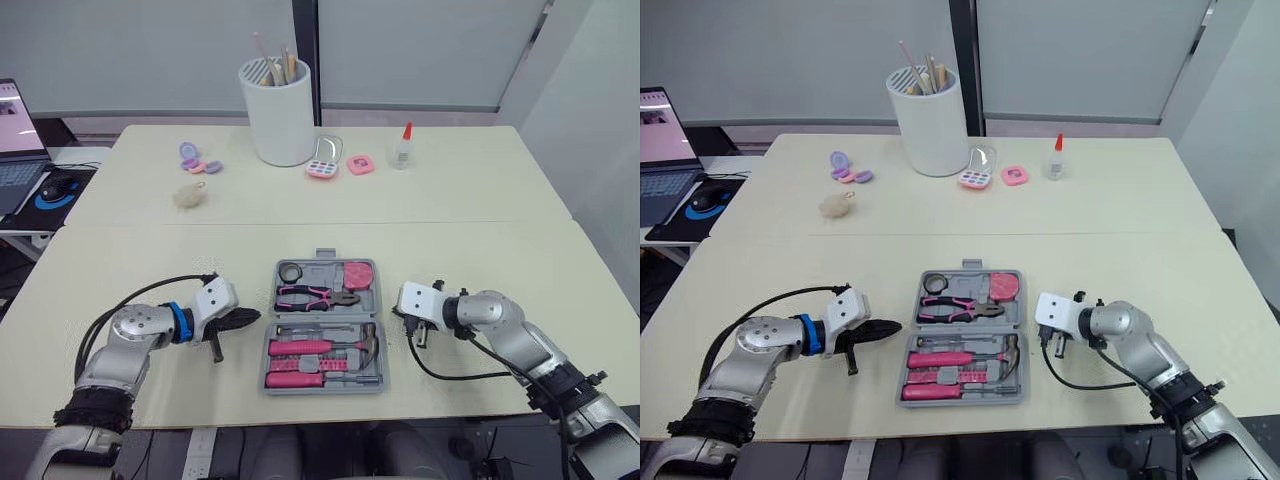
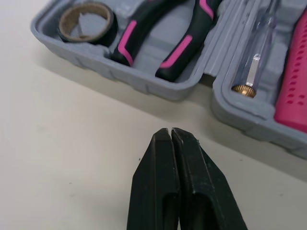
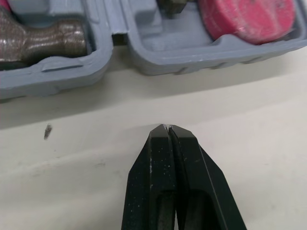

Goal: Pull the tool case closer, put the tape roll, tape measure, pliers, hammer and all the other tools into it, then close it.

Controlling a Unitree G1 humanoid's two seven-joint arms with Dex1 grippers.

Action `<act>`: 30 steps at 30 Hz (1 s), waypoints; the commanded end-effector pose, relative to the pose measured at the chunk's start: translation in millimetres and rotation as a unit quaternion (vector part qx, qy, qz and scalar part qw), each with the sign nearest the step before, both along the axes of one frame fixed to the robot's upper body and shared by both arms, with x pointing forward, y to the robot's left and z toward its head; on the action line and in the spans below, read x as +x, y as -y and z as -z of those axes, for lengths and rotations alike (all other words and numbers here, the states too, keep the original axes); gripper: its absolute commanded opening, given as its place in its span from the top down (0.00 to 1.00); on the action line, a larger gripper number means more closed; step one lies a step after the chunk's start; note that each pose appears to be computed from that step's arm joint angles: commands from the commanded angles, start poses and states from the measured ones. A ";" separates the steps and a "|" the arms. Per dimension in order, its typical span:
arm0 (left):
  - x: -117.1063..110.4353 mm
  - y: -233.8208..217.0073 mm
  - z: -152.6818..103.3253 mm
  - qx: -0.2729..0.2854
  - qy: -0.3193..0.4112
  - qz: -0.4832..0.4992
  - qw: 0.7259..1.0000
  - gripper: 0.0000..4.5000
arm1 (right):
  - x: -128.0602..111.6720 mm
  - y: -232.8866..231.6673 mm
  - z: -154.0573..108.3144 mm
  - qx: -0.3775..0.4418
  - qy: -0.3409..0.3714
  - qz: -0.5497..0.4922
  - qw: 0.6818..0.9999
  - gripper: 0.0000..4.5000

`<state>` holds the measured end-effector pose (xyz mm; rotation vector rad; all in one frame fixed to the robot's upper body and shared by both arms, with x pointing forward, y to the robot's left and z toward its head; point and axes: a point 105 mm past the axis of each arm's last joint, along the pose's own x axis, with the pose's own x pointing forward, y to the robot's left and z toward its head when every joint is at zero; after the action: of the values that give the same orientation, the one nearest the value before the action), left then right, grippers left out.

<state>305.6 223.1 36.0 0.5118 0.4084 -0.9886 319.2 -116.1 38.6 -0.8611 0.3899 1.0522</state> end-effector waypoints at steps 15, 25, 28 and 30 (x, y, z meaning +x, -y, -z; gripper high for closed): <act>5.9 36.3 10.9 -0.025 -0.009 0.055 0.998 0.99 | -8.2 -38.7 -5.3 0.034 -0.010 -0.052 0.998 1.00; -10.1 52.3 5.5 -0.044 -0.022 0.074 0.996 0.99 | -19.5 -43.6 -3.6 0.041 -0.025 -0.058 0.997 1.00; -14.9 52.8 5.2 -0.044 -0.029 0.075 0.996 0.99 | -23.1 -44.2 -2.4 0.041 -0.029 -0.058 0.997 1.00; -18.2 51.0 5.0 -0.039 -0.029 0.076 0.996 0.99 | -28.2 -45.4 -0.6 0.043 -0.037 -0.061 0.997 1.00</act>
<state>293.8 189.2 25.8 0.4528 0.4238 -1.0820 301.8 -88.0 33.1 -0.7973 0.4024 1.1352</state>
